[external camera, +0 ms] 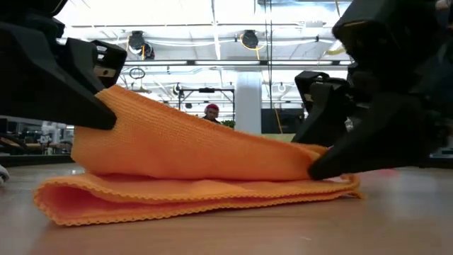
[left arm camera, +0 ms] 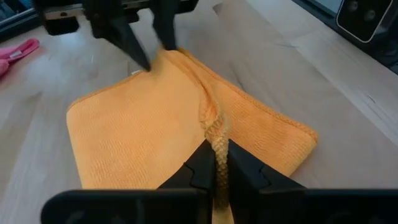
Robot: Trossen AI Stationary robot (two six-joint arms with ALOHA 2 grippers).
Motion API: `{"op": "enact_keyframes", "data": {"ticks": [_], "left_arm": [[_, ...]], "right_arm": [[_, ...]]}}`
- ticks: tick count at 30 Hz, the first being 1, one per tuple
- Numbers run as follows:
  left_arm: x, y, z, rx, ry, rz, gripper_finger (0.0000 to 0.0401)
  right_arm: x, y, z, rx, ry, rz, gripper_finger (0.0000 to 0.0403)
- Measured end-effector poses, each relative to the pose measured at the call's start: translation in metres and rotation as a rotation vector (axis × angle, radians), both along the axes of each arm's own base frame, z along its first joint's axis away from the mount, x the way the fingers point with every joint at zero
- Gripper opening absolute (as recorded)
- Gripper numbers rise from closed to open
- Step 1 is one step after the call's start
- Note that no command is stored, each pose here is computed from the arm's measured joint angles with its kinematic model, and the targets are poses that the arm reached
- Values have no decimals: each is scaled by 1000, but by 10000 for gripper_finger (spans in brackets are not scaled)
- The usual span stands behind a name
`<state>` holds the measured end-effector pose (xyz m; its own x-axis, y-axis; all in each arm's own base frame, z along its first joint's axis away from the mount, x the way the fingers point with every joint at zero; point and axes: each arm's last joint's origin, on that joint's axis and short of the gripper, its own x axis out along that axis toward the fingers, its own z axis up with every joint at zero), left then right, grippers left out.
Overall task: Fold microfiber towels
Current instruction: Fold the orange microfiber towel
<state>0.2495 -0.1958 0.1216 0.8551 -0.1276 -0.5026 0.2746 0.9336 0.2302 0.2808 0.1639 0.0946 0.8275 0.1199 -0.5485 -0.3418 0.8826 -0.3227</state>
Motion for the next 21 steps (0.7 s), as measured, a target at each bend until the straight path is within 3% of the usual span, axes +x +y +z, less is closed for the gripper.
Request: {"op": "enact_keyframes", "data": {"ticks": [5, 9, 13, 17, 21], "left_arm": [[0, 0, 0, 5, -1, 5, 33], [1, 3, 1, 81, -40, 64, 22], [9, 14, 1, 254, -62, 52, 7], [24, 39, 6, 380, -67, 62, 19], [35, 63, 26, 433, -104, 68, 14]], "right_arm": [[1, -1, 3, -34, -15, -9, 74], [1, -3, 5, -121, -43, -48, 12], [0, -8, 14, -253, -92, -143, 13], [-6, -15, 37, -347, -108, -216, 6], [-13, -20, 65, -342, -155, -253, 5]]}}
